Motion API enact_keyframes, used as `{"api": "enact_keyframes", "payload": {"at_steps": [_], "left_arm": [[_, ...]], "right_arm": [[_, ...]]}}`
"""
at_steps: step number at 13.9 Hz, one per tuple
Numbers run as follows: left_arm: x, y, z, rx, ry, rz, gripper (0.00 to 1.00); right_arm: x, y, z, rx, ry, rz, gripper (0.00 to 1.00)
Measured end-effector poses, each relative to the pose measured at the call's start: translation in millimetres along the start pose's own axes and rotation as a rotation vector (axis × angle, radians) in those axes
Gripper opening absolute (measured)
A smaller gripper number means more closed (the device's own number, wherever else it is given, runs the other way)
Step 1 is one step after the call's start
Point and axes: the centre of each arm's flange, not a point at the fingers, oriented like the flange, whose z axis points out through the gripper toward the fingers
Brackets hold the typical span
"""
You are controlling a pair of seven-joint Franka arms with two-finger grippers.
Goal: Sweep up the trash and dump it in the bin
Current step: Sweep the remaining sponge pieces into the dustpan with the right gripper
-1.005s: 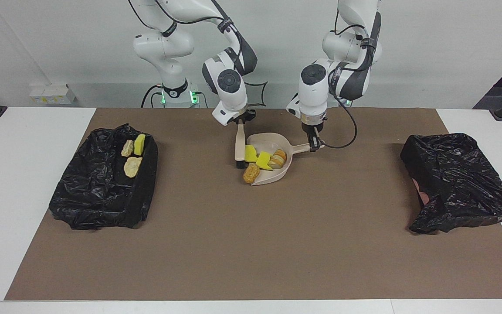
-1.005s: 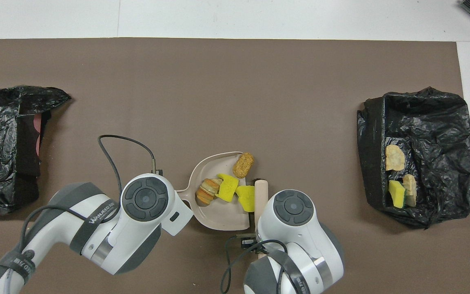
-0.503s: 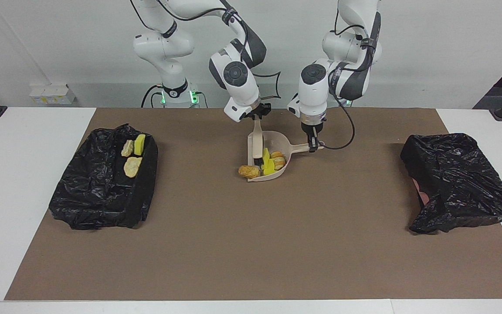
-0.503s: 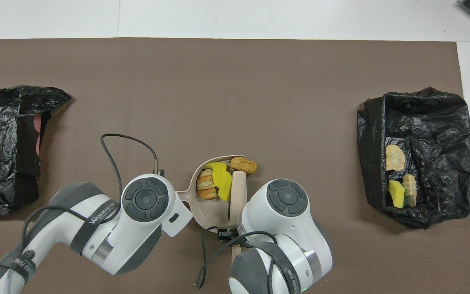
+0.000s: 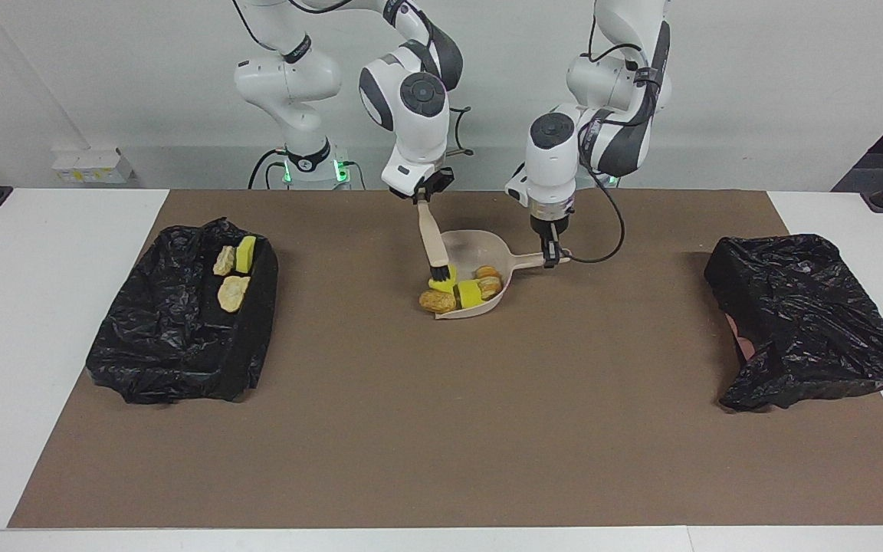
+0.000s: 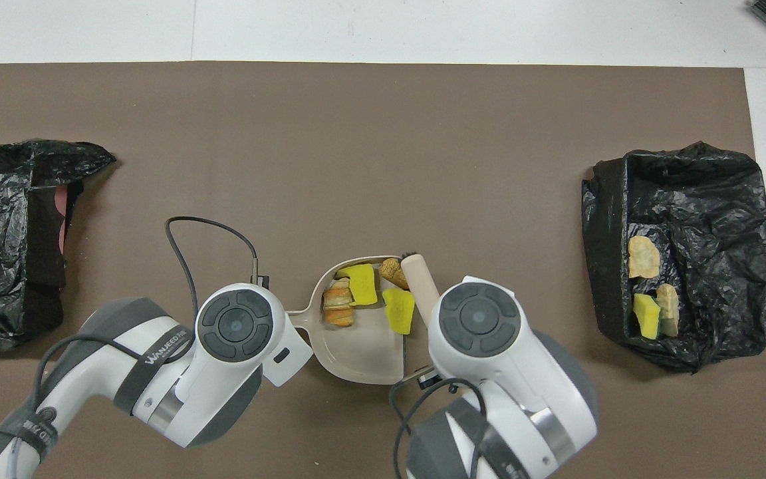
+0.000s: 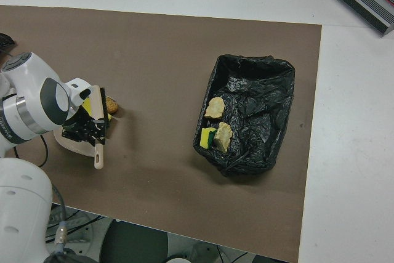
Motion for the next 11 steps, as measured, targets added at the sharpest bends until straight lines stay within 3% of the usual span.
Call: {"api": "enact_keyframes", "payload": {"at_steps": [3,5,7,11], "left_arm": [[-0.3,0.3,0.8,-0.002,0.0,-0.014,0.32],[-0.4,0.5,1.0,-0.003,0.0,-0.019,0.32],[-0.4,0.7,1.3,-0.004,0.0,-0.044,0.32],[0.0,2.0,2.1,-0.01,-0.005,-0.105,0.32]], "right_arm": [[49.4,52.0,13.5,-0.061,0.005,-0.039,0.26],[73.9,52.4,31.1,-0.045,-0.022,-0.023,0.26],[75.1,37.0,50.4,-0.031,-0.073,0.005,0.26],[42.7,-18.2,58.6,0.088,-0.149,0.075,0.26]]}}
